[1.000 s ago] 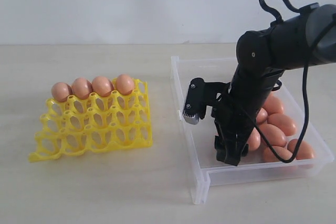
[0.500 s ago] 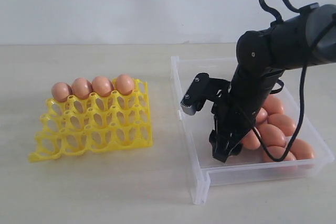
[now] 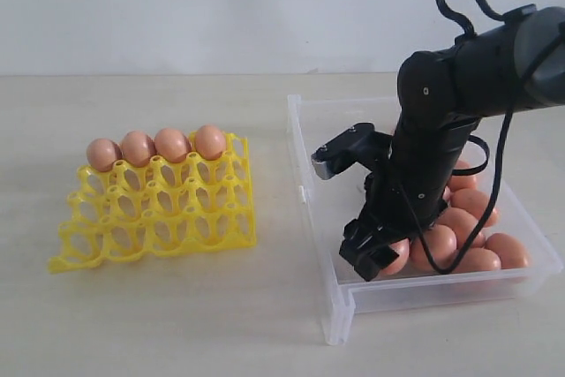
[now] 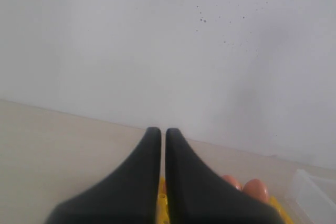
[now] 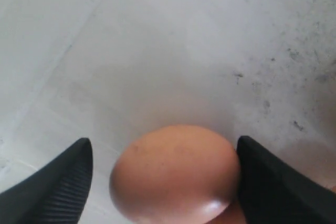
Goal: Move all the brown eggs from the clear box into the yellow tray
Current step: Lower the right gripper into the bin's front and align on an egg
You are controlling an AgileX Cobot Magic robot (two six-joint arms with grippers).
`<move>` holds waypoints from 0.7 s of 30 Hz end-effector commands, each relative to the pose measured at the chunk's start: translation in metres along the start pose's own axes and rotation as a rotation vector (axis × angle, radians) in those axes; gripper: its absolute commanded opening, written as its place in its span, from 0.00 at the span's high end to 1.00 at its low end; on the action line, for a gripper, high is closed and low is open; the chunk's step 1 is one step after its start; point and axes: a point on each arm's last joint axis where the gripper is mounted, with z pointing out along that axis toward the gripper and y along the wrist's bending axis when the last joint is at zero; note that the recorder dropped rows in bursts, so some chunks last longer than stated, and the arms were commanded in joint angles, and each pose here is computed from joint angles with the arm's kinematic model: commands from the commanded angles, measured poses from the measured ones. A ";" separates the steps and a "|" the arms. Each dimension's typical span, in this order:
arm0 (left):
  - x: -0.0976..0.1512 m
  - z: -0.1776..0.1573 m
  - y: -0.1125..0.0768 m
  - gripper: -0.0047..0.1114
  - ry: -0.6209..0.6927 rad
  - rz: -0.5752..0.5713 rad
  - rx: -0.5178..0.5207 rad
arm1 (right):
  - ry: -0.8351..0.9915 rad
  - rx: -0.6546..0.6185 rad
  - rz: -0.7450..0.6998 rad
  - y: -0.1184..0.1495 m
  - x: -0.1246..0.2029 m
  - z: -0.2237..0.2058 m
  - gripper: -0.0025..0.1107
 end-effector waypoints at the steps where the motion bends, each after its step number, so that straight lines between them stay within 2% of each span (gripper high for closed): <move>1: -0.001 0.000 0.000 0.93 -0.004 0.005 0.005 | 0.054 -0.011 0.052 0.001 0.004 0.000 0.38; 9: -0.001 0.000 0.000 0.93 -0.004 0.005 0.005 | 0.120 -0.029 0.109 0.003 0.010 -0.001 0.38; 16: -0.001 0.000 0.000 0.93 -0.004 0.005 0.005 | 0.072 -0.001 0.108 0.001 0.006 -0.002 0.38; 17: -0.001 0.000 0.000 0.93 -0.004 0.005 0.005 | 0.065 0.005 0.085 0.000 0.005 -0.002 0.38; 21: -0.001 0.000 0.000 0.93 -0.004 0.005 0.005 | 0.076 0.026 -0.165 -0.003 0.006 -0.002 0.38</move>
